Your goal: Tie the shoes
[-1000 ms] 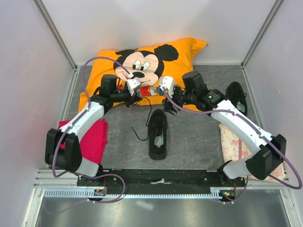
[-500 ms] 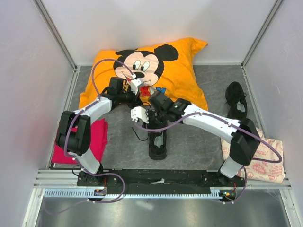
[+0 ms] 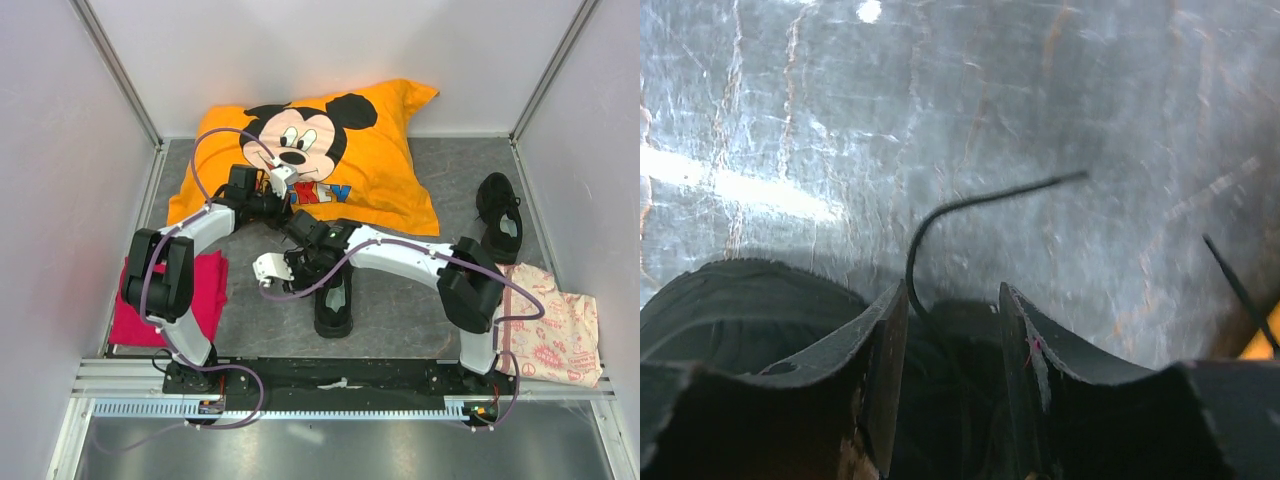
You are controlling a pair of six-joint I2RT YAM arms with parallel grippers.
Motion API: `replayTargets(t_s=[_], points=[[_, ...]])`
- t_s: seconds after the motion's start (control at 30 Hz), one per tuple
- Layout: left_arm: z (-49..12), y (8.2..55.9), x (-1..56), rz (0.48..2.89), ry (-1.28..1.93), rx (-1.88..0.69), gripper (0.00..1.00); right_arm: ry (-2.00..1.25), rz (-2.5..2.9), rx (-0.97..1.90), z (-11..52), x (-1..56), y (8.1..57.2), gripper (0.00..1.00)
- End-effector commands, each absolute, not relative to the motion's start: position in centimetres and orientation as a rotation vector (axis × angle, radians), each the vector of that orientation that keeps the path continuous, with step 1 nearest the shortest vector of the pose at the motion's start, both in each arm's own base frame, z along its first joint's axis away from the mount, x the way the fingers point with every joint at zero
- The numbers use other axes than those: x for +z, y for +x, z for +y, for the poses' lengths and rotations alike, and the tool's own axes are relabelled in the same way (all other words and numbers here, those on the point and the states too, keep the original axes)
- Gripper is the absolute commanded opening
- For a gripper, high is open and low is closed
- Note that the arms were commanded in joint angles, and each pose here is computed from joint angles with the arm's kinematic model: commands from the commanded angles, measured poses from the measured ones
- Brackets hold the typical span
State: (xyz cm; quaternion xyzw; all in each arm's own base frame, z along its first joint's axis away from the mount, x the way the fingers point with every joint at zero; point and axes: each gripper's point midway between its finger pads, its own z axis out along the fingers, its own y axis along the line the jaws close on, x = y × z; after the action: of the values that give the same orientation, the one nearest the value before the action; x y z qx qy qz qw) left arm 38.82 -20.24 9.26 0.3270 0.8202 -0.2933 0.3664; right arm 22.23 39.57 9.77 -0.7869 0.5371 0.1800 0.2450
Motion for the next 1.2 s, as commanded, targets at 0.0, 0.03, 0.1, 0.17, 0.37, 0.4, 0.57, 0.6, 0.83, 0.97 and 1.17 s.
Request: replayTargets(t_s=[0.0,0.03,0.1,0.17,0.37,0.4,0.57,0.6,0.83,0.97,1.17], points=[[-20.8,38.8,9.5,2.119,0.791,-0.823,0.02,-2.295,1.332,0.460,40.6,8.6,21.4,0.50],[-20.9,38.8,9.5,2.121,0.789,-0.823,0.01,-2.311,1.315,0.457,40.8,8.6,21.4,0.50],[-20.9,38.7,9.5,2.120,0.790,-0.829,0.02,-2.363,1.328,0.463,40.5,7.4,20.8,0.50],[-20.9,38.4,9.4,2.125,0.786,-0.832,0.02,-2.407,1.303,0.461,40.4,6.9,20.5,0.51],[-20.8,38.0,9.2,2.124,0.773,-0.841,0.02,-2.555,1.231,0.381,39.5,4.9,19.8,0.54],[-20.9,38.0,9.3,2.121,0.769,-0.845,0.02,-2.568,1.232,0.362,39.3,4.8,20.0,0.54],[-21.1,38.5,9.7,2.106,0.730,-0.849,0.01,-2.603,1.242,0.253,39.1,3.7,20.8,0.54],[-21.1,38.6,9.7,2.104,0.726,-0.850,0.01,-2.600,1.244,0.244,39.2,3.8,20.9,0.54],[-21.4,38.5,9.9,2.105,0.700,-0.879,0.02,-2.631,1.257,0.195,39.3,2.9,21.3,0.49],[-21.4,38.5,9.8,2.108,0.699,-0.883,0.02,-2.657,1.262,0.159,39.3,2.4,21.5,0.44],[-21.5,38.6,10.0,2.077,0.705,-0.885,0.02,-2.713,1.276,0.063,38.9,1.0,22.0,0.40]])
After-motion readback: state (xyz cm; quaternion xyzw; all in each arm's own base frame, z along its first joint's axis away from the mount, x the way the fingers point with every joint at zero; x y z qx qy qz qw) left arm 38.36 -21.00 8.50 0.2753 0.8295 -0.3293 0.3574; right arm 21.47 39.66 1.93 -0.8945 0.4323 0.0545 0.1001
